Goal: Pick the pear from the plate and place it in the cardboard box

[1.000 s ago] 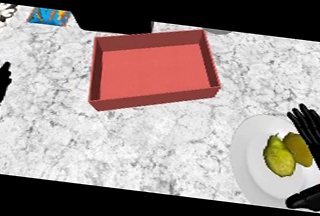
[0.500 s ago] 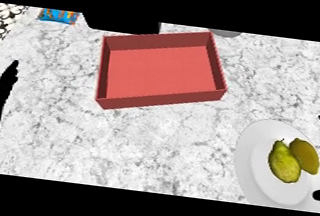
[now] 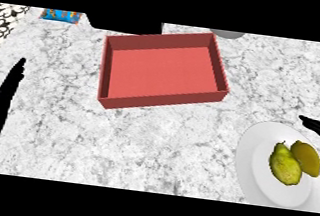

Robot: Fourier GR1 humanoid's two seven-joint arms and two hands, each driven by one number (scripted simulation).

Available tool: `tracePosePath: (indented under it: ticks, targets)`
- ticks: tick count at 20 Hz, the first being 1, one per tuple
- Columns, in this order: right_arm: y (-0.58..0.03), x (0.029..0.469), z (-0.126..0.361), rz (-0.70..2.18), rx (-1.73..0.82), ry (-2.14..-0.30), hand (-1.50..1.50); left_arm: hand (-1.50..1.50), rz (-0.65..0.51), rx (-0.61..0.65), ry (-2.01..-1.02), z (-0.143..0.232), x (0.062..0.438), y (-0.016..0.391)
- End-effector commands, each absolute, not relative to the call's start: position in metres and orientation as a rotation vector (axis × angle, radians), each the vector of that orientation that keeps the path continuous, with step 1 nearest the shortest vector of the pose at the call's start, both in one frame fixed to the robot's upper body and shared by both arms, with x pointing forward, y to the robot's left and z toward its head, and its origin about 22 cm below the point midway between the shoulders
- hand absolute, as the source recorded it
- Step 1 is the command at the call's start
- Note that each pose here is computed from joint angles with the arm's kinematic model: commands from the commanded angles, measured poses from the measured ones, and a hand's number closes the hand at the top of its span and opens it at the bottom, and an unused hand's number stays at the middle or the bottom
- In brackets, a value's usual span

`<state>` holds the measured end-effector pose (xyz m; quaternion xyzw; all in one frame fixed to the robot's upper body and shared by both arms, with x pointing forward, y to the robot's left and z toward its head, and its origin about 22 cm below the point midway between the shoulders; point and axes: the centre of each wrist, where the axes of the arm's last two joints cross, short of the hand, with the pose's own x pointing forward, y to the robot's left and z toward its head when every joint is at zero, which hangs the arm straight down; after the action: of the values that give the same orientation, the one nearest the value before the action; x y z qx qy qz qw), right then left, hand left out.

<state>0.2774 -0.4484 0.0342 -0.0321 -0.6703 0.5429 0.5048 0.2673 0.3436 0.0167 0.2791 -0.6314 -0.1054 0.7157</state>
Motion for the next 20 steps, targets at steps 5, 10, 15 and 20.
tracePosePath:
  ticks: [5, 10, 15, 20]
  targets:
    - [-0.434, 0.309, 0.016, 1.513, 0.09, -1.512, -1.5, 0.0, -0.238, 0.621, -1.386, 0.017, 0.268, 0.344]
    - [-0.417, 0.324, 0.002, 1.559, 0.034, -1.52, -1.5, 0.0, -0.223, 0.641, -1.386, 0.015, 0.268, 0.347]
    - [-0.424, 0.321, -0.005, 1.549, 0.051, -1.539, -1.5, 0.0, -0.226, 0.644, -1.365, 0.021, 0.27, 0.362]
    - [-0.42, 0.327, 0.0, 1.55, 0.091, -1.55, -1.5, 0.0, -0.215, 0.644, -1.375, 0.017, 0.266, 0.351]
